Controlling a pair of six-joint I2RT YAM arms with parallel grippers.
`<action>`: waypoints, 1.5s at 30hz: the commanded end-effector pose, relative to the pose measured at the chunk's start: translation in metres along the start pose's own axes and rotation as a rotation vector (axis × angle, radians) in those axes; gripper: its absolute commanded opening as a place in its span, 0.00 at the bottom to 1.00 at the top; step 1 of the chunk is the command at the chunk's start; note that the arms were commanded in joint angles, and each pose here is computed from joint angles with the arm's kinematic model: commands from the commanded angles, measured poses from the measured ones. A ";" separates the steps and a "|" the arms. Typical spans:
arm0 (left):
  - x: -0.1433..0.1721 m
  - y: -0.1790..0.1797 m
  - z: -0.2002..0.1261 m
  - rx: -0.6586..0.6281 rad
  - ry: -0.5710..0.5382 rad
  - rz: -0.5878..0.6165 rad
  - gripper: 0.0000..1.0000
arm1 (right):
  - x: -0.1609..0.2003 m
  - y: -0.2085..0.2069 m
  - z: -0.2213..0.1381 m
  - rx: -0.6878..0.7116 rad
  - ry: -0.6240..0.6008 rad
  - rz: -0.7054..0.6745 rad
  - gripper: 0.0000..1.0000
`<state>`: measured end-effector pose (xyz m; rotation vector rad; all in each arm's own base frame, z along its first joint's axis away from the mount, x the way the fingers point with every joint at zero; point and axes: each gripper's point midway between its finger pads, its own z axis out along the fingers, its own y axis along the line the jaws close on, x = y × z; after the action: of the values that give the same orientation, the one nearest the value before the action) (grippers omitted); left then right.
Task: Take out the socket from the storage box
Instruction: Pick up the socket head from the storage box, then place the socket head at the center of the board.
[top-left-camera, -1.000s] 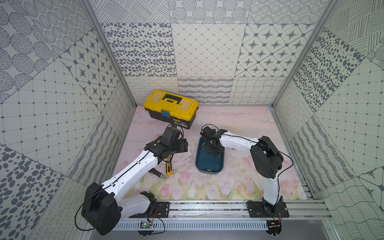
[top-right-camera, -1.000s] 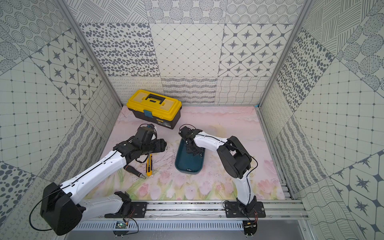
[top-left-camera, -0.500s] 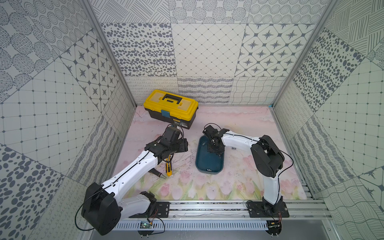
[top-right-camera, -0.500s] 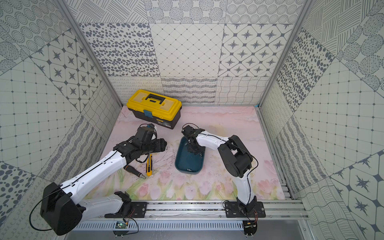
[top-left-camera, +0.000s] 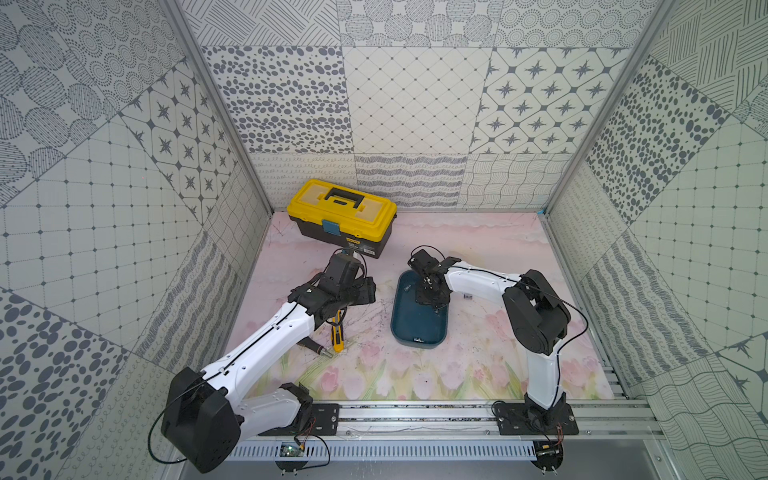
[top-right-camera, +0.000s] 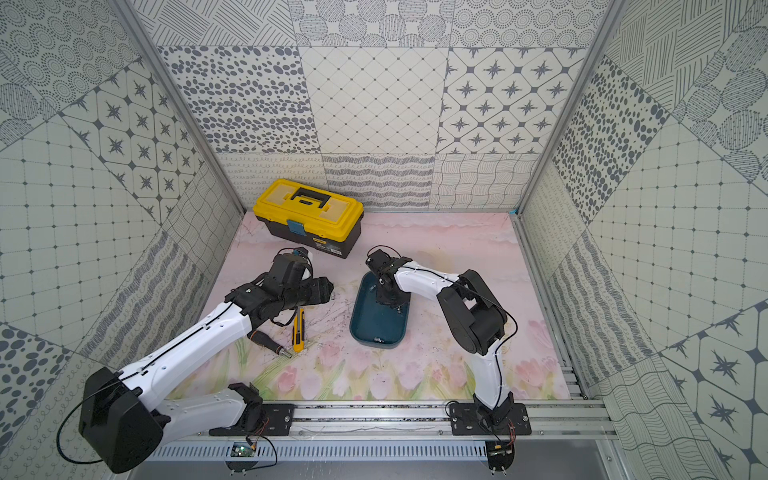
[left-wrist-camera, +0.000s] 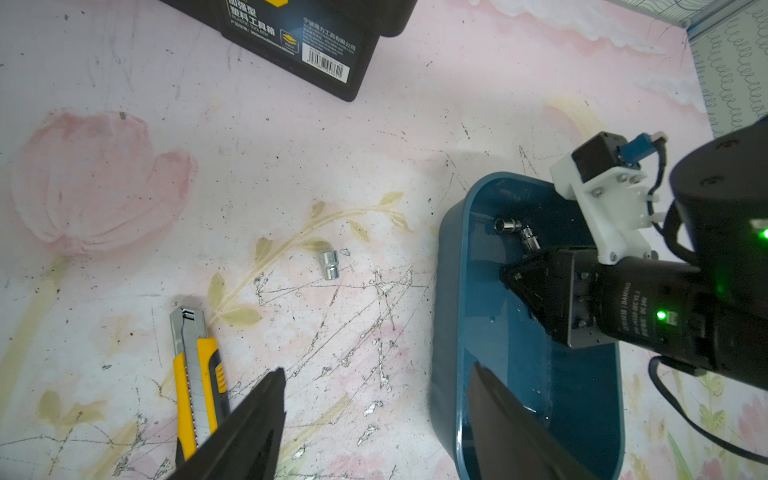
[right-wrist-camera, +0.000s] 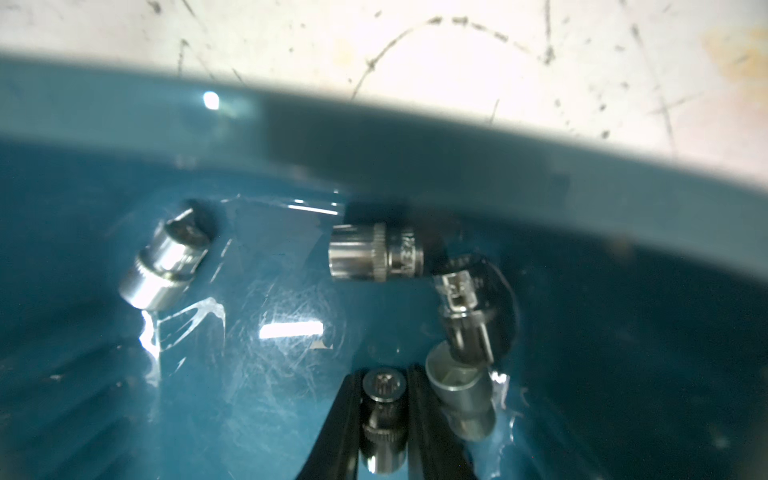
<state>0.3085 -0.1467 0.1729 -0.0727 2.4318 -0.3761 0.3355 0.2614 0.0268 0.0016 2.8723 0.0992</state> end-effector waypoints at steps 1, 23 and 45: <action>-0.007 -0.003 -0.003 0.014 -0.030 0.013 0.74 | -0.002 0.006 -0.010 -0.052 -0.014 -0.008 0.15; -0.008 -0.011 -0.004 0.047 -0.011 0.003 0.75 | -0.033 -0.092 -0.118 -0.014 -0.190 0.054 0.16; -0.014 -0.018 -0.014 0.056 -0.019 0.020 0.76 | -0.005 -0.170 -0.024 0.069 0.013 0.108 0.18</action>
<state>0.3119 -0.1555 0.1896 -0.0544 2.4079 -0.4245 0.3283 0.0908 0.0446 0.1889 2.8970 0.0069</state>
